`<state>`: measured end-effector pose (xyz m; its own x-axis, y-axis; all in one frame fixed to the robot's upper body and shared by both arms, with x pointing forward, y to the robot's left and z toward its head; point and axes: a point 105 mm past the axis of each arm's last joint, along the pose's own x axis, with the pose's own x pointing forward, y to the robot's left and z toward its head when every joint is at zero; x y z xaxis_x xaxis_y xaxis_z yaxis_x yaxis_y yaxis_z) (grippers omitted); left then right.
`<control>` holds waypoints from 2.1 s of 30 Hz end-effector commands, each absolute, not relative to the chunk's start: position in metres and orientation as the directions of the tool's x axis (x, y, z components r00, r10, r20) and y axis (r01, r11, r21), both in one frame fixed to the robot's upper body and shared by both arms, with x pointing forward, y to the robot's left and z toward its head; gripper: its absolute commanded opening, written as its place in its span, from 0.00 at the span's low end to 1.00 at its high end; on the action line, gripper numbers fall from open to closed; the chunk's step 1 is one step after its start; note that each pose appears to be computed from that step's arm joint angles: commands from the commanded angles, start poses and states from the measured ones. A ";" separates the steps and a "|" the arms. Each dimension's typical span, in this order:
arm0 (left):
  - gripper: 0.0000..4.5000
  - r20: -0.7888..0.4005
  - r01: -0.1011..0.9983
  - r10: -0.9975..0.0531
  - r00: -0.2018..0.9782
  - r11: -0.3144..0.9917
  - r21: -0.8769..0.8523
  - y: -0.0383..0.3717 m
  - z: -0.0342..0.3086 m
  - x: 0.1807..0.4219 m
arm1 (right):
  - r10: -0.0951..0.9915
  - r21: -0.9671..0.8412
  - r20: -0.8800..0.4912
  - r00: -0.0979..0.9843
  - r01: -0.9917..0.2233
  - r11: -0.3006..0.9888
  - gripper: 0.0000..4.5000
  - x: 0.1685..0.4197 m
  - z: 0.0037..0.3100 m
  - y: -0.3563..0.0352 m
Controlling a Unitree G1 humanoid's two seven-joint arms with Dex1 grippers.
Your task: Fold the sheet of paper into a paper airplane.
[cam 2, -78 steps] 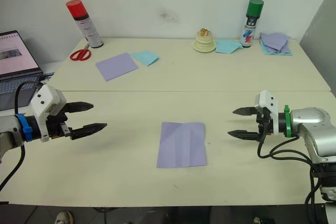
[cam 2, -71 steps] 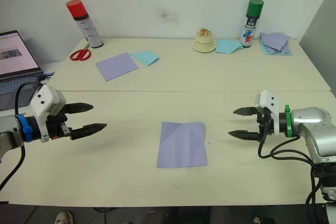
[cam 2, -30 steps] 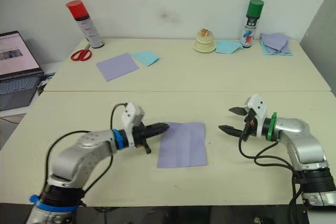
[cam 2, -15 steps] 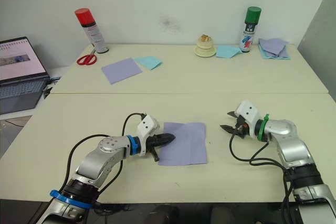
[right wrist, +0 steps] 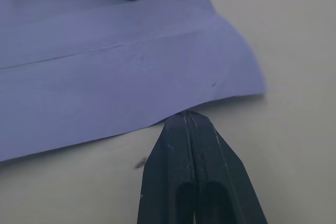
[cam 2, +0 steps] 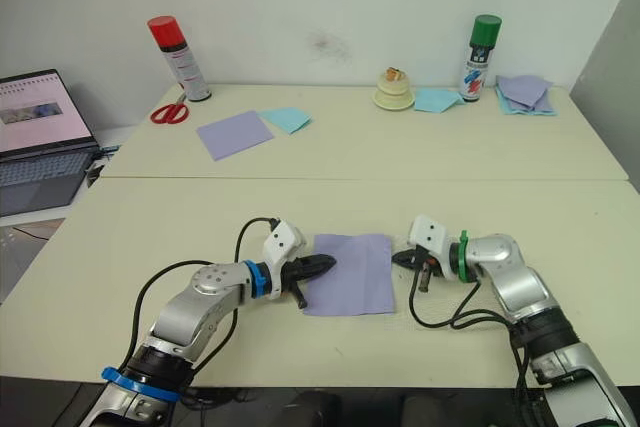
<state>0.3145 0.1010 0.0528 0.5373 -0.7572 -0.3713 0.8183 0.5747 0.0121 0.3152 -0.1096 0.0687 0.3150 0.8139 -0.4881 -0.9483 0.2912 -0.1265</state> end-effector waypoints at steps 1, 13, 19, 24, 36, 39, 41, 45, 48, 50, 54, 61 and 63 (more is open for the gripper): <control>0.00 -0.470 0.784 -0.686 0.555 0.620 0.022 0.112 0.028 0.314 | 0.874 -0.026 -0.390 0.291 -0.952 0.306 0.01 0.310 0.083 -0.092; 0.00 -0.481 0.805 -0.699 0.530 0.593 0.025 0.112 0.030 0.316 | 0.948 0.077 -0.172 0.269 -0.955 0.286 0.01 0.313 0.109 -0.047; 0.00 -0.500 0.816 -0.706 0.501 0.578 0.003 0.115 0.025 0.307 | 0.936 0.030 -0.275 0.220 -0.971 0.237 0.01 0.315 0.074 -0.026; 0.00 -0.497 0.792 -0.686 0.531 0.611 0.002 0.127 0.028 0.304 | 0.916 -0.025 -0.324 0.235 -0.970 0.240 0.01 0.322 0.062 -0.021; 0.00 -0.316 0.742 -0.699 0.641 0.670 0.023 0.159 0.106 0.301 | 0.878 -0.118 -0.427 0.216 -0.976 0.183 0.01 0.317 0.043 -0.020; 0.00 -0.235 0.757 -0.732 0.639 0.653 0.022 0.152 0.134 0.297 | 0.868 -0.114 -0.452 0.205 -0.978 0.172 0.01 0.314 0.039 -0.022; 0.00 -0.174 0.773 -0.760 0.627 0.635 0.012 0.140 0.149 0.296 | 0.865 -0.124 -0.457 0.206 -0.978 0.167 0.01 0.314 0.038 -0.023; 0.00 -0.187 0.792 -0.783 0.593 0.609 -0.038 0.118 0.139 0.292 | 0.864 -0.120 -0.455 0.215 -0.976 0.180 0.01 0.315 0.039 -0.023; 0.00 -0.294 0.800 -0.769 0.568 0.600 -0.023 0.114 0.110 0.286 | 0.869 -0.119 -0.441 0.223 -0.975 0.189 0.01 0.315 0.042 -0.023; 0.00 -0.372 0.793 -0.740 0.561 0.608 -0.014 0.118 0.087 0.284 | 0.873 -0.123 -0.433 0.226 -0.974 0.191 0.01 0.314 0.043 -0.024; 0.00 -0.456 0.795 -0.704 0.544 0.606 0.011 0.126 0.058 0.280 | 0.884 -0.120 -0.387 0.261 -0.965 0.233 0.01 0.316 0.047 -0.027; 0.00 -0.536 0.822 -0.680 0.500 0.567 0.048 0.132 0.021 0.283 | 0.879 -0.026 -0.352 0.321 -0.942 0.334 0.01 0.331 0.045 -0.023; 0.00 -0.540 0.827 -0.682 0.493 0.560 0.049 0.133 0.019 0.284 | 0.864 -0.024 -0.354 0.359 -0.927 0.375 0.01 0.342 0.046 -0.027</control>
